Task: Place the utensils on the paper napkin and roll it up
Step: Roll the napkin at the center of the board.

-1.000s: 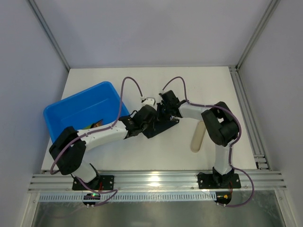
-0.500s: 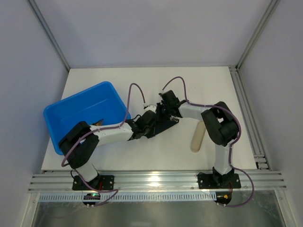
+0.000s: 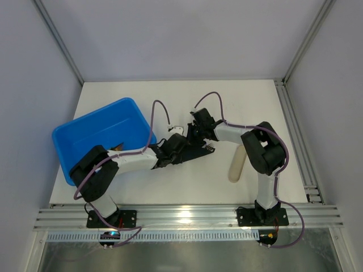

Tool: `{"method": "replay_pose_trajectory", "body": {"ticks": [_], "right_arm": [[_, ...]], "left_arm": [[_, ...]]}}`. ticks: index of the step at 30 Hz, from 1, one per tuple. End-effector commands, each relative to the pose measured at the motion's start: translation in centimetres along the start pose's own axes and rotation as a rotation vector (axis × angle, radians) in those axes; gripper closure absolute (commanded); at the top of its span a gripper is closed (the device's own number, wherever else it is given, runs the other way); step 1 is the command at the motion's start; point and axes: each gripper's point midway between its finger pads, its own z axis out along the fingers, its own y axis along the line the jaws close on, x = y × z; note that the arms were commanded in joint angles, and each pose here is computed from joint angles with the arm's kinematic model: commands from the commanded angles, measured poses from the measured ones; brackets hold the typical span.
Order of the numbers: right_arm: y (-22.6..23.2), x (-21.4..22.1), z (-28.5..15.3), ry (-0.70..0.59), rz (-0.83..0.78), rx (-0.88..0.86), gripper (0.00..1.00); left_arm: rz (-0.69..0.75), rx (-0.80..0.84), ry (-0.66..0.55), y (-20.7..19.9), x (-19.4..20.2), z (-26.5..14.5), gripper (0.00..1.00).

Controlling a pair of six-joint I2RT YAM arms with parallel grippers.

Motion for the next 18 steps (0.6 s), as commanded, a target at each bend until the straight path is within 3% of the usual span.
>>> {"method": "replay_pose_trajectory", "body": {"ticks": [1,18], "right_arm": [[-0.3,-0.5,0.5,-0.008,-0.012,0.014,0.96],[-0.2,-0.6,0.5,-0.004,-0.012,0.011,0.96]], "left_arm": [[-0.011,-0.033,-0.051,1.0,-1.1,-0.4,1.00],[-0.017,-0.056,-0.101,2.1,-3.5,-0.3,1.00]]}}
